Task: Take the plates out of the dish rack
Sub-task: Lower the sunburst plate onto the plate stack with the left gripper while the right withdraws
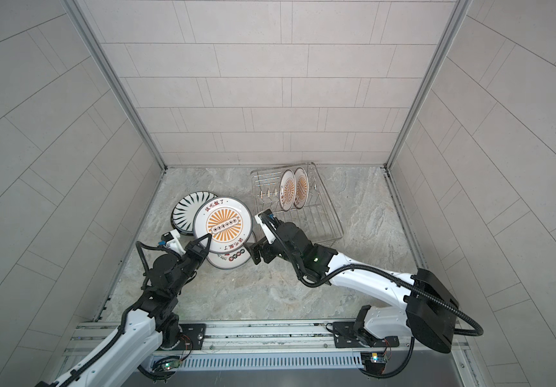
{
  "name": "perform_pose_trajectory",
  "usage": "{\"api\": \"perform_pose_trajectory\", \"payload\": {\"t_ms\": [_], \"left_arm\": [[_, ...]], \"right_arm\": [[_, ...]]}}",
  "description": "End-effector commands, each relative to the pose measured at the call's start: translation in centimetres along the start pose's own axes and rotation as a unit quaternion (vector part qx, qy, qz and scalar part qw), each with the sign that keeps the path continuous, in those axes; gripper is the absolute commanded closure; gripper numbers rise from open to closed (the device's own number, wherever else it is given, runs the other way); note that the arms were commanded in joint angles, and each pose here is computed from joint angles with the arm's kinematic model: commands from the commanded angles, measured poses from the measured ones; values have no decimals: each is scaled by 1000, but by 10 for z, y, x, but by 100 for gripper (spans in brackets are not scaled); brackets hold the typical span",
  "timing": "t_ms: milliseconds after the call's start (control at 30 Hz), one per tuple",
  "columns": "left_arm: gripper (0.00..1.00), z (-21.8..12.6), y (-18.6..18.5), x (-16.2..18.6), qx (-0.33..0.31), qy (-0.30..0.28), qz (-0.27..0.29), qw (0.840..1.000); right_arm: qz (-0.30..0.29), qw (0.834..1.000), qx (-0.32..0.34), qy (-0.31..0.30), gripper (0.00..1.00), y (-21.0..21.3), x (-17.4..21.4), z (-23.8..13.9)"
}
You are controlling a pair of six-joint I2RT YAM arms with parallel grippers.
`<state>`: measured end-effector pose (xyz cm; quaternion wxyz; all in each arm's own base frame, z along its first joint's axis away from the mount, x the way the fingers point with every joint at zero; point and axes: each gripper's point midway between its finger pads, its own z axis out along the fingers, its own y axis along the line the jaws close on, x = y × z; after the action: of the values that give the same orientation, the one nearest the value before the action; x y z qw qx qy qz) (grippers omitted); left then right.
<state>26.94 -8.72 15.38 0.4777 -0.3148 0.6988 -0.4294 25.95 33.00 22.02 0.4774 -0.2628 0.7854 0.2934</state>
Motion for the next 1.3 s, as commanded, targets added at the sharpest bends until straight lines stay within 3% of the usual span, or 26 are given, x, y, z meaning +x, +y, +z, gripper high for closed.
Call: {"api": "perform_pose_trajectory", "payload": {"t_ms": [0, 100, 467, 1267], "left_arm": [[100, -3, 14, -10, -37, -29, -37, 998], [100, -6, 27, -6, -87, -13, -47, 995], [100, 5, 46, 20, -138, 52, -87, 985], [100, 3, 62, 29, -166, 66, -95, 979]], "right_arm": [[-7, 1000, 20, -8, 0, -4, -8, -1], [-9, 1000, 20, -10, 0, -4, -9, -1], [-2, 999, 35, -27, 1, -8, -18, -1], [-2, 1000, 29, 7, 3, -4, -6, 22]]}}
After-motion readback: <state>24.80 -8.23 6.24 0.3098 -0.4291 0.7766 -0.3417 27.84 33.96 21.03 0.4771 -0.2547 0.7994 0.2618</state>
